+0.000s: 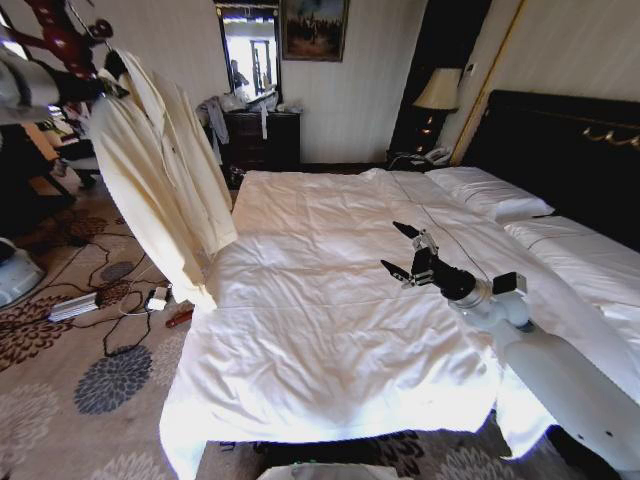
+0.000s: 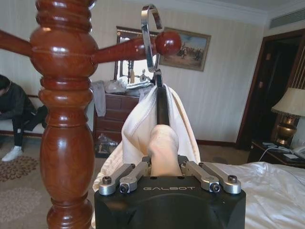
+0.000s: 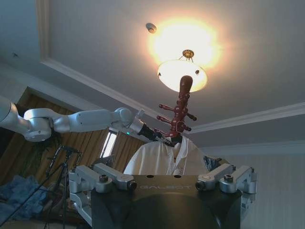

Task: Pick up the clothes from the bed and hang them on the clothes hanger.

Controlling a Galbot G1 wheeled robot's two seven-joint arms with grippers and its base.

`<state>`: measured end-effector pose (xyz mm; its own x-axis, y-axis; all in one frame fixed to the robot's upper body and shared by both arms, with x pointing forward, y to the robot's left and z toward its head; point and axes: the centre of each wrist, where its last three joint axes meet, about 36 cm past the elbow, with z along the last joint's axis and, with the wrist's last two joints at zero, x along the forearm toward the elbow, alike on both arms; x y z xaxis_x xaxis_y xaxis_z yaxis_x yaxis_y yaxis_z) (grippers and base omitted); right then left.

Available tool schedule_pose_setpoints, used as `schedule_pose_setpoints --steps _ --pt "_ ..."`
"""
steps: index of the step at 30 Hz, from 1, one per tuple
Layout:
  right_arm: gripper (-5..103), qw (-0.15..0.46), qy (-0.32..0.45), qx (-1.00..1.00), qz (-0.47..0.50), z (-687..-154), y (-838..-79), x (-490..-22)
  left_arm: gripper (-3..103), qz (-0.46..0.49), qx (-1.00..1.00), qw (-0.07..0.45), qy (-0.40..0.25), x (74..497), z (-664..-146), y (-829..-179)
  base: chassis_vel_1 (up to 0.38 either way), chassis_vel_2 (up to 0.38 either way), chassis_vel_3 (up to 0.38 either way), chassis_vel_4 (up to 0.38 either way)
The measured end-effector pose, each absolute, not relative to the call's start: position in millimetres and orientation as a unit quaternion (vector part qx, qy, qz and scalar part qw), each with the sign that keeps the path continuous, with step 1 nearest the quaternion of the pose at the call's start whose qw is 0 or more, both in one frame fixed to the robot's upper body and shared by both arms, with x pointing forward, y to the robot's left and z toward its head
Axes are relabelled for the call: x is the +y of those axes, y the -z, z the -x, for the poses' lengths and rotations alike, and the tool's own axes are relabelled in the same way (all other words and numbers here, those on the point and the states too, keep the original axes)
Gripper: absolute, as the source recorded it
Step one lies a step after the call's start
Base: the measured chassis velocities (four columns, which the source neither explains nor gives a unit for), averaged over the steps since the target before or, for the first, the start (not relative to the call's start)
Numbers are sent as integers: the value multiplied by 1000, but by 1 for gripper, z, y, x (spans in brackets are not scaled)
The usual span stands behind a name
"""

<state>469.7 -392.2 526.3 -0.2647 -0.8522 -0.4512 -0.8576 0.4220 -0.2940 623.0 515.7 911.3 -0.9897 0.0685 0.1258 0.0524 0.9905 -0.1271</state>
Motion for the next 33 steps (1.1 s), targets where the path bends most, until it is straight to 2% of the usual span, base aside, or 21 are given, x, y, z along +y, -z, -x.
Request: schedule_pose_setpoints --steps 16,26,30,31,33 --pt "100 286 7 793 538 -471 -524 -399 19 31 -994 88 -52 519 -626 -896 0 0 0 0" --pt "100 286 4 792 540 -470 -521 -398 18 14 -996 81 -24 519 -627 -894 0 0 0 0" --pt "100 289 -3 791 539 -469 -525 -396 40 11 -998 56 -17 520 -622 -895 0 0 0 0" --pt "100 289 -3 791 539 -469 -525 -396 40 11 -998 56 -17 520 -622 -895 0 0 0 0" --pt "100 292 -12 793 534 -467 -526 -395 50 12 -999 41 -15 521 -618 -897 0 0 0 0"
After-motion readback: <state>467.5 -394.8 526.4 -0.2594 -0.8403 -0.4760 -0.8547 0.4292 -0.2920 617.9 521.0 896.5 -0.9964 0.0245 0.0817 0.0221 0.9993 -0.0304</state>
